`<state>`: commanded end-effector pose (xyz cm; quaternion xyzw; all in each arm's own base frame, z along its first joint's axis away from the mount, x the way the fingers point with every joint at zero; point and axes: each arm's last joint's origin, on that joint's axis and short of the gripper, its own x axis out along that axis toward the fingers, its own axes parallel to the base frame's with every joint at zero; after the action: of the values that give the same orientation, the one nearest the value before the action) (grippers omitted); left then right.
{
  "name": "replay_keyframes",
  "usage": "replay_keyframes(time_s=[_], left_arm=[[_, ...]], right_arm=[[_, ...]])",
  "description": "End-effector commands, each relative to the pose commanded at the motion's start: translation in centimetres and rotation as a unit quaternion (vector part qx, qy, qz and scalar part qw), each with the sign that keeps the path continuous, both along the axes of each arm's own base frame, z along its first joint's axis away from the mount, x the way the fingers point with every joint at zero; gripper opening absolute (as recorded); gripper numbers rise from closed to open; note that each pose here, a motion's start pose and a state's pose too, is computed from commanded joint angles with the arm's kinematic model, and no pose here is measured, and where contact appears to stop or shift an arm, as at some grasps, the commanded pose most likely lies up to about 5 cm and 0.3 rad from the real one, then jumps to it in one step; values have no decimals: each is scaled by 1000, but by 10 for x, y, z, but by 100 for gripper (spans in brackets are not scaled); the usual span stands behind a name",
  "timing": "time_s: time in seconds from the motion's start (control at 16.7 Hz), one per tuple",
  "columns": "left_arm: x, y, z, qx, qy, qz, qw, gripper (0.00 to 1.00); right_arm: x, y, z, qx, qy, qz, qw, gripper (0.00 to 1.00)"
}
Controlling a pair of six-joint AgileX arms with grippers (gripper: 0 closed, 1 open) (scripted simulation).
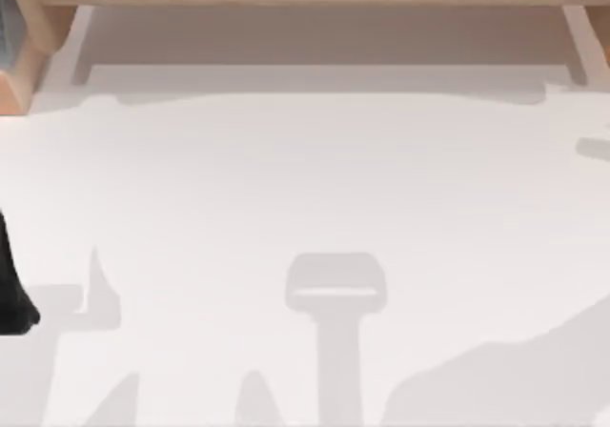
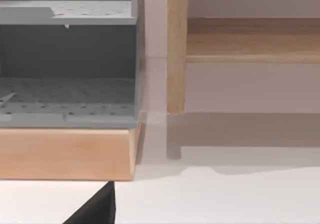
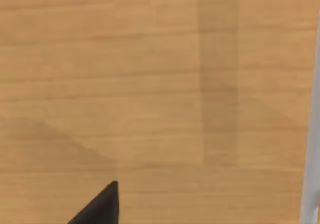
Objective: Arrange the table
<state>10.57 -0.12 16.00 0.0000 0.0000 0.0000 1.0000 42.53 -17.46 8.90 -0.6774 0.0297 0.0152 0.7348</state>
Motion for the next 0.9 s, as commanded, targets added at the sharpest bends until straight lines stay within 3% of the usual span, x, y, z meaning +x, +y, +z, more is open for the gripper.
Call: replay_keyframes(time_s=[0.24,0.48,0.72,0.9], left_arm=[[0,0,0,0,0,0,1000,100],[0,0,0,0,0,0,1000,100],[0,0,0,0,0,0,1000,100],[0,0,0,0,0,0,1000,100]], right_arm=[[-19,30,53,76,3,2,997,100],[-72,75,130,185,-14,-2,983,100],[-163,122,183,317,-48,1,947,100],[-234,148,184,421,-68,7,904,100]])
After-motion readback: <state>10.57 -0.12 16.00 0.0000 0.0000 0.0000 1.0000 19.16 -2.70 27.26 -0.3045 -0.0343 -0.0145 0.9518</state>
